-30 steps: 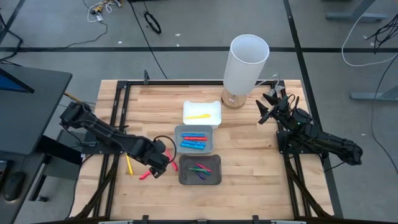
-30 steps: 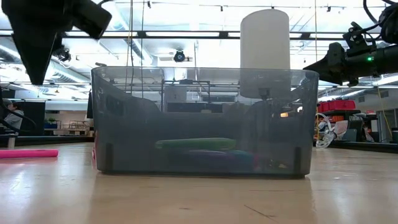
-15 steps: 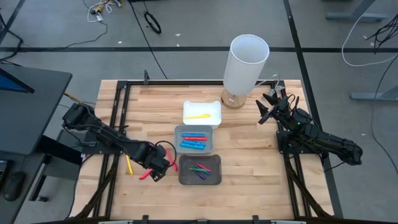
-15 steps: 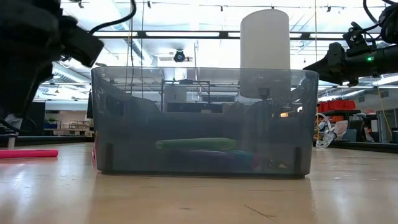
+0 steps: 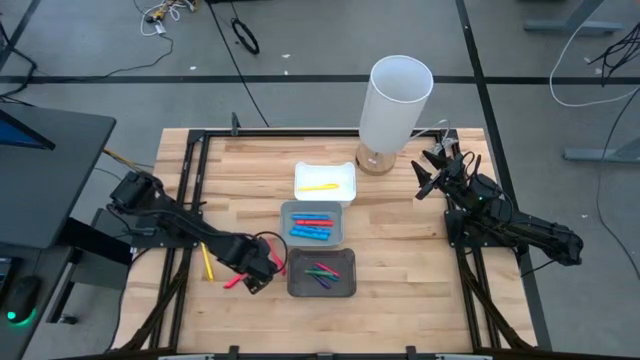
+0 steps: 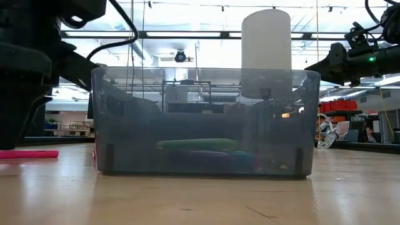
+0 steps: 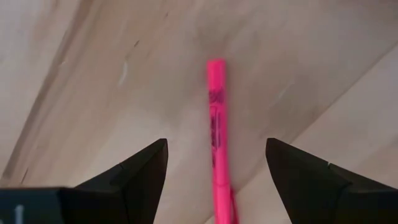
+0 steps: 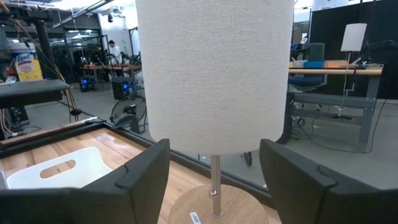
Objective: Pick & Place Markers
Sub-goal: Put the left pink marker pen into the white bin
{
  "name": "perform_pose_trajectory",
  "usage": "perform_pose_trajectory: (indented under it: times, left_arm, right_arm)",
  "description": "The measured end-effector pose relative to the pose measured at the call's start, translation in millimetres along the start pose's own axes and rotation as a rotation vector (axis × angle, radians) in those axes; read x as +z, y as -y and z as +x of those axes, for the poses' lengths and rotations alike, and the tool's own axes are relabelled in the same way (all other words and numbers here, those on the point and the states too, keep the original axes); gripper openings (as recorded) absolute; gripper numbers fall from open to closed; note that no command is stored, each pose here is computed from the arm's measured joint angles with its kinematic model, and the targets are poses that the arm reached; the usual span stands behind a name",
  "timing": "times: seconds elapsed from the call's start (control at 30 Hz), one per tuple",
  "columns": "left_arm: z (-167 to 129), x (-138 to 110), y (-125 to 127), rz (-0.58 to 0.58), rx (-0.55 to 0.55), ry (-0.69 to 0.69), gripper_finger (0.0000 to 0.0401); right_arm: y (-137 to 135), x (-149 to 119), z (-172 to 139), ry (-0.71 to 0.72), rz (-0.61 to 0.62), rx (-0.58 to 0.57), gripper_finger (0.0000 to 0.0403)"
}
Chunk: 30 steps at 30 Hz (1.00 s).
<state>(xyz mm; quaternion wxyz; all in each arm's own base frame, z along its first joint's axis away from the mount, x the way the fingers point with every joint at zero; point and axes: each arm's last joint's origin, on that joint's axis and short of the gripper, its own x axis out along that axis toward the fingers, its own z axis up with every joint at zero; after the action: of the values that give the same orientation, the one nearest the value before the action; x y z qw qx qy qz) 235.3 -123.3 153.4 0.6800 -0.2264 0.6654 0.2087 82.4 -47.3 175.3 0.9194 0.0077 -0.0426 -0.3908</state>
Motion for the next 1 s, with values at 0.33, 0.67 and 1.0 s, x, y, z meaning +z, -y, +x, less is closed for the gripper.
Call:
perform_pose_trajectory:
  times: [0.33, 0.67, 1.0]
  left_arm:
    - [15, 4, 8, 0.022, -0.008, 0.004, 0.0275]
    - [16, 5, 10, 0.053, -0.026, 0.000, 0.0249]
    - [16, 6, 11, 0.032, -0.037, 0.001, 0.0157]
  right_arm:
    - [0, 0, 0, 0.000, 0.000, 0.000, 0.0251]
    - [0, 0, 0, 0.000, 0.000, 0.000, 0.0251]
    - [0, 0, 0, 0.000, -0.001, 0.000, 0.0251]
